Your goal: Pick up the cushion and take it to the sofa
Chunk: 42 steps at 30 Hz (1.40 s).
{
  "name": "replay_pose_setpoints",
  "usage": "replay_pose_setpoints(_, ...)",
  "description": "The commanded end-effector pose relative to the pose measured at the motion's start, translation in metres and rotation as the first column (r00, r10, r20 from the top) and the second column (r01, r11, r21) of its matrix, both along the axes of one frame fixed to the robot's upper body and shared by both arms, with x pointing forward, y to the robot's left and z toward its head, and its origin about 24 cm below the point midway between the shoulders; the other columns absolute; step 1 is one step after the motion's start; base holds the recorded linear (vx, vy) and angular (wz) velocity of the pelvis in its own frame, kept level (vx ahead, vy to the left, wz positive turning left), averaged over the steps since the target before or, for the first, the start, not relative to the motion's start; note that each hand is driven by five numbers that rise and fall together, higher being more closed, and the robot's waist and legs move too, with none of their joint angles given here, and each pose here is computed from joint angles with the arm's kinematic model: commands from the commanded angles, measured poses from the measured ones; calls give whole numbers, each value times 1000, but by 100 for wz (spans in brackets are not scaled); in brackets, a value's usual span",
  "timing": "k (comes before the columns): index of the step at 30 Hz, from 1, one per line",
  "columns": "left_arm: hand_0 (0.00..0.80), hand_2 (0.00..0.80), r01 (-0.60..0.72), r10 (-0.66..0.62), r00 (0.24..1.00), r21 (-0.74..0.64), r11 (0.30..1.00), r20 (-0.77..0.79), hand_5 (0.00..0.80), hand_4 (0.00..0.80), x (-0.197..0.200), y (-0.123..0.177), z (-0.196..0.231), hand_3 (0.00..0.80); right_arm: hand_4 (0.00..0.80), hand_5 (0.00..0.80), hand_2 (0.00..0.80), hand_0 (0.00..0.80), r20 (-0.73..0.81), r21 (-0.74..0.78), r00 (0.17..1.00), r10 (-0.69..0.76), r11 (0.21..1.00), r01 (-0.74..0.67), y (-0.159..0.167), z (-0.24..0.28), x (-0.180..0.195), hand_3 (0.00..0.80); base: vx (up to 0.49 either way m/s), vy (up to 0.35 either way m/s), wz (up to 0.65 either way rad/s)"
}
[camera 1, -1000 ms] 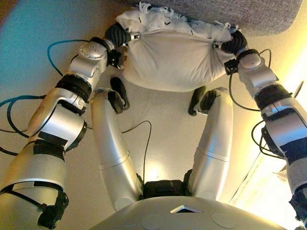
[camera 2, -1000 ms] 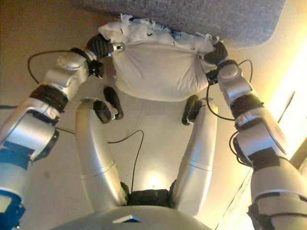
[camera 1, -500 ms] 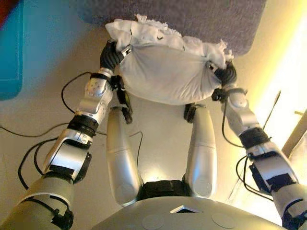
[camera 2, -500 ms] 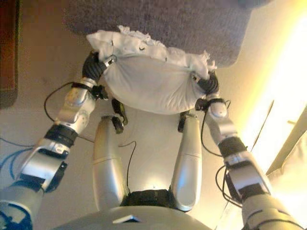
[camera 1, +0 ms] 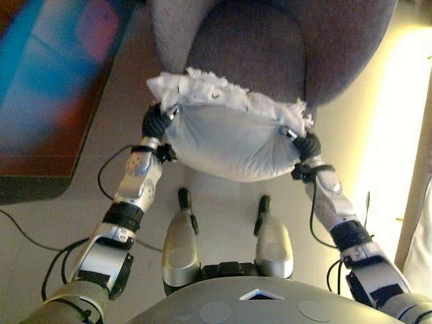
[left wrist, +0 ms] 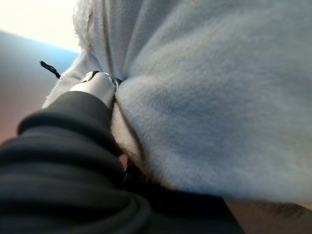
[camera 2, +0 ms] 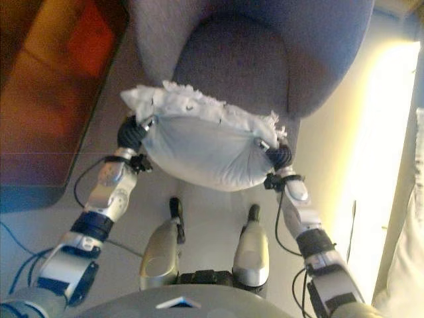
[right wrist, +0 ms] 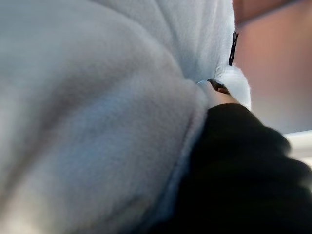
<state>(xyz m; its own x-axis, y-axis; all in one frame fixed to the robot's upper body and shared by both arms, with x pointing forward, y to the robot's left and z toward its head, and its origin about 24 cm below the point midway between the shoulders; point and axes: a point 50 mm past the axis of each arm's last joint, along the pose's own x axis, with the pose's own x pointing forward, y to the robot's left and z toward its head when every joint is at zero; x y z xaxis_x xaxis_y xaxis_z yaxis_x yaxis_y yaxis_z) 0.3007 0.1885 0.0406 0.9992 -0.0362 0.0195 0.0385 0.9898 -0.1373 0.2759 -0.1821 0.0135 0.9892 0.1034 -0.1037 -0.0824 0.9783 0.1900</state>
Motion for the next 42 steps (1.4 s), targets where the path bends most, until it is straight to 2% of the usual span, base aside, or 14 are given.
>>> replay_pose_setpoints(1,800,800,87,-79,989,-61,994,123,800,800,2,-18,22,800,800,800,800,800,126,134,992,7,991,-24,11,27,9,800,165,9,11)
replay_pose_setpoints(6,800,800,80,-76,995,-58,995,71,800,800,-4,-12,12,800,800,800,800,800,64,157,997,42,986,-52,15,19,8,800,151,52,6)
replay_pose_setpoints(12,800,800,135,-134,991,-49,990,9,800,800,-9,-17,1,800,800,800,800,800,43,189,999,19,982,-27,7,13,-1,800,131,159,20)
replay_pose_setpoints(24,800,800,198,-198,980,7,980,4,800,800,4,-14,11,800,800,800,800,800,48,222,998,-37,975,25,5,14,-1,800,75,182,14)
replay_pose_setpoints(29,800,800,207,-207,978,6,978,6,800,800,5,-21,10,800,800,800,800,800,40,206,999,-25,978,16,2,9,-3,800,253,-127,24)
replay_pose_setpoints(32,800,800,220,-220,975,6,975,7,800,800,7,-24,9,800,800,800,800,800,37,200,999,-23,980,15,-5,8,-2,800,355,-182,83)
replay_pose_setpoints(37,800,800,218,-218,976,9,976,-13,800,800,0,-23,1,800,800,800,800,800,31,194,1000,1,981,-7,-5,4,-9,800,432,-205,-34)
replay_pose_setpoints(42,800,800,215,-215,977,-15,977,-4,800,800,-3,-20,0,800,800,800,800,800,65,139,998,29,990,-37,-5,13,-7,800,457,-228,29)
